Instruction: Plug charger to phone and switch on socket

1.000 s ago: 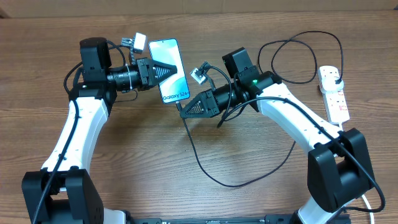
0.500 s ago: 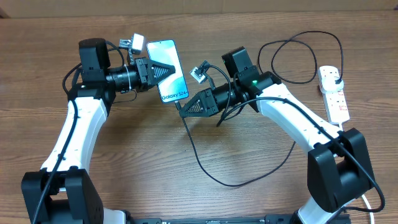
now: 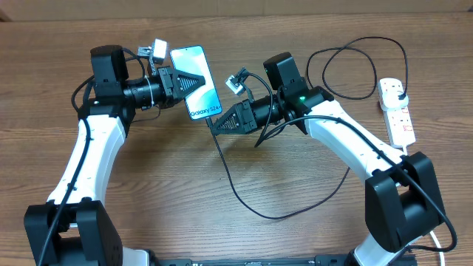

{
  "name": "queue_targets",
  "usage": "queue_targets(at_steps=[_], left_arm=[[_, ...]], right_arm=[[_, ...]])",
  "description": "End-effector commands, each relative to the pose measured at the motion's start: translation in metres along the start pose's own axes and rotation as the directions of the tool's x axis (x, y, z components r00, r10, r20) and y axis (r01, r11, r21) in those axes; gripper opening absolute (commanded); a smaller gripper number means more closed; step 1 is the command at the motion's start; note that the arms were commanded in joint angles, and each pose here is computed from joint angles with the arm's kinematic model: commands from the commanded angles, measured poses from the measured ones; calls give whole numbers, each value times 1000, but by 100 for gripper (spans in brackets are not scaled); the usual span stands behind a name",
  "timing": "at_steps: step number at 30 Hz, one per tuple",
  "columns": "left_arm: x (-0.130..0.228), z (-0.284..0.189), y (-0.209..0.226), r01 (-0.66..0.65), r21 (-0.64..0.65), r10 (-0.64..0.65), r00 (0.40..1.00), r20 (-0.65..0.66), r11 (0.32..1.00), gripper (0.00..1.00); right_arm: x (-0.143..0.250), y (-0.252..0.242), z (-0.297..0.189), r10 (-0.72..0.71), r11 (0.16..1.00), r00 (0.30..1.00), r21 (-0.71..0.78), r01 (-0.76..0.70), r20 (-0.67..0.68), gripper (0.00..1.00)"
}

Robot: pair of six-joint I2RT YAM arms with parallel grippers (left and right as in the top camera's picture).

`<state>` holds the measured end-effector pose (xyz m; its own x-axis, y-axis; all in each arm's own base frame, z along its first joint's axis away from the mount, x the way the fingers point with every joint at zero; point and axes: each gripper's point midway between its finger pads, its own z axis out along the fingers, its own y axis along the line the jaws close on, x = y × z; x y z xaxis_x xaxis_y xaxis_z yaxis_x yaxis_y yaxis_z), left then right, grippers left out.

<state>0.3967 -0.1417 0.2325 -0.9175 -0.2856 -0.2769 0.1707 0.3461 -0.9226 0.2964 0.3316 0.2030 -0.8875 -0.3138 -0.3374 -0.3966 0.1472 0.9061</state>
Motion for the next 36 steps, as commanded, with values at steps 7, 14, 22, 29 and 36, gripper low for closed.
queue_targets(at_steps=[7, 14, 22, 29, 36], left_arm=[[24, 10, -2, 100, 8, -99, 991, -89, 995, 4], [32, 15, -11, 88, 42, -82, 988, -128, 995, 4], [38, 16, -19, 95, 79, -81, 983, -163, 992, 4], [47, 19, -28, 103, 119, -77, 975, -208, 988, 4], [55, 26, -32, 100, 124, -69, 970, -235, 987, 4]], right_arm=[[-26, 15, -9, -47, 999, 996, 25, 45, 81, 4], [-33, 14, -10, -32, 999, 994, 36, 29, 108, 4], [-46, 16, -12, -20, 999, 988, 45, 13, 155, 4], [-57, 14, -19, -19, 998, 980, 58, 8, 198, 4], [-63, 16, -23, -26, 998, 976, 54, 15, 217, 4]])
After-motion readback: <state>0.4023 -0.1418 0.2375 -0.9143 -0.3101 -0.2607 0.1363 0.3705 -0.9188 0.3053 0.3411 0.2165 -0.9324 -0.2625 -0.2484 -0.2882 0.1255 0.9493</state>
